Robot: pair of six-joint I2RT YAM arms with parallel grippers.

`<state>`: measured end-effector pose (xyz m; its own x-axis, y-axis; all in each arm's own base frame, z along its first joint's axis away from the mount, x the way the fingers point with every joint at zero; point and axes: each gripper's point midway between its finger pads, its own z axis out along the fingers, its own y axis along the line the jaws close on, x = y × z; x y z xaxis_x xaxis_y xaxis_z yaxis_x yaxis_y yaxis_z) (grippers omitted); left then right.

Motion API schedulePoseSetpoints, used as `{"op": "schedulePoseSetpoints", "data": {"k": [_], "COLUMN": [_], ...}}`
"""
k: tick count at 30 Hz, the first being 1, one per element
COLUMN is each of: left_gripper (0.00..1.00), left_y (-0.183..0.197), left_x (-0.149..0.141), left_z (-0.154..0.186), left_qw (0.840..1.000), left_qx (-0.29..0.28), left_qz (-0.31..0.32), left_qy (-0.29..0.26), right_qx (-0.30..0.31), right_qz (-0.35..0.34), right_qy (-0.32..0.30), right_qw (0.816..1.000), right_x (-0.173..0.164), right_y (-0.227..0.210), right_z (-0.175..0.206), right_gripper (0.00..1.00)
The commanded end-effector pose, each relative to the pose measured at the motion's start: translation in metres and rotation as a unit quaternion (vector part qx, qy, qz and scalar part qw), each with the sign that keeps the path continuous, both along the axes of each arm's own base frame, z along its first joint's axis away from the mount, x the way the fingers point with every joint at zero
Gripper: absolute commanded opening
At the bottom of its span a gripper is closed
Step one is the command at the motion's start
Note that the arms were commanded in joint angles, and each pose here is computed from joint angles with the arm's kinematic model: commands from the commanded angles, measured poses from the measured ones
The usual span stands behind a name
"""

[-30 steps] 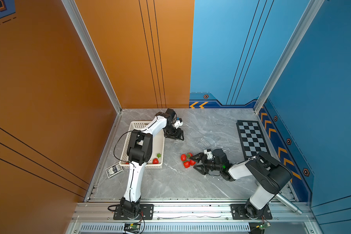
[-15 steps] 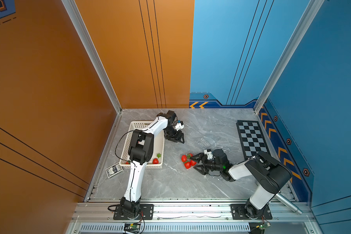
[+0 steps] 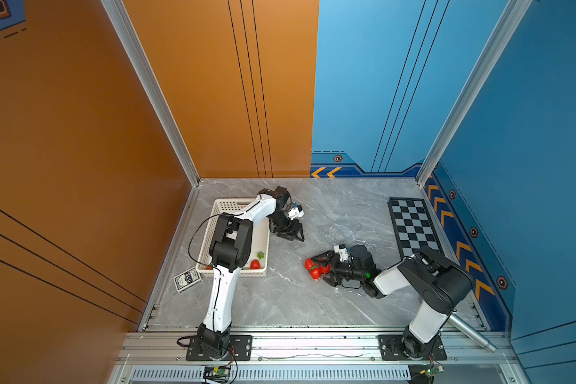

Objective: Pack strawberries into containers
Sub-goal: Close the packing box at the center of the board.

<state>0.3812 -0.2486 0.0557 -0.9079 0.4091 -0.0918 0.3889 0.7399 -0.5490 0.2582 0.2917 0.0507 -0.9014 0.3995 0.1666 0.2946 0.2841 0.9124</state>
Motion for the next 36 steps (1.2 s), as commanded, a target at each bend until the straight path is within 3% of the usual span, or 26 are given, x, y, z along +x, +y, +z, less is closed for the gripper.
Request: {"op": "schedulePoseSetpoints", "data": {"k": [1, 12, 27, 36], "left_gripper": [0.59, 0.56, 0.55, 0.55], "left_y": [0.002, 0.004, 0.0, -0.007], "left_x": [-0.006, -0.011, -0.027, -0.032], "left_z": [0.02, 0.03, 0.03, 0.042], "left_qw": [1.0, 1.0, 0.999, 0.998], "left_qx": [-0.014, -0.03, -0.045, -0.06], "left_qz": [-0.006, -0.002, -0.002, -0.009], "left_qy": [-0.007, -0.004, 0.005, 0.001], "right_qx": [-0.062, -0.094, -0.251, -0.259], "right_qz": [-0.013, -0.014, 0.02, 0.023], "right_qy": [0.078, 0.089, 0.087, 0.091], "right_qw": [0.995, 0.991, 0.964, 0.961], "right_x": [-0.019, -0.023, -0.028, -0.028], "right_y": [-0.019, -0.026, -0.056, -0.058], "right_z": [-0.05, -0.06, -0.06, -0.066], "right_gripper": [0.82, 0.83, 0.85, 0.85]}}
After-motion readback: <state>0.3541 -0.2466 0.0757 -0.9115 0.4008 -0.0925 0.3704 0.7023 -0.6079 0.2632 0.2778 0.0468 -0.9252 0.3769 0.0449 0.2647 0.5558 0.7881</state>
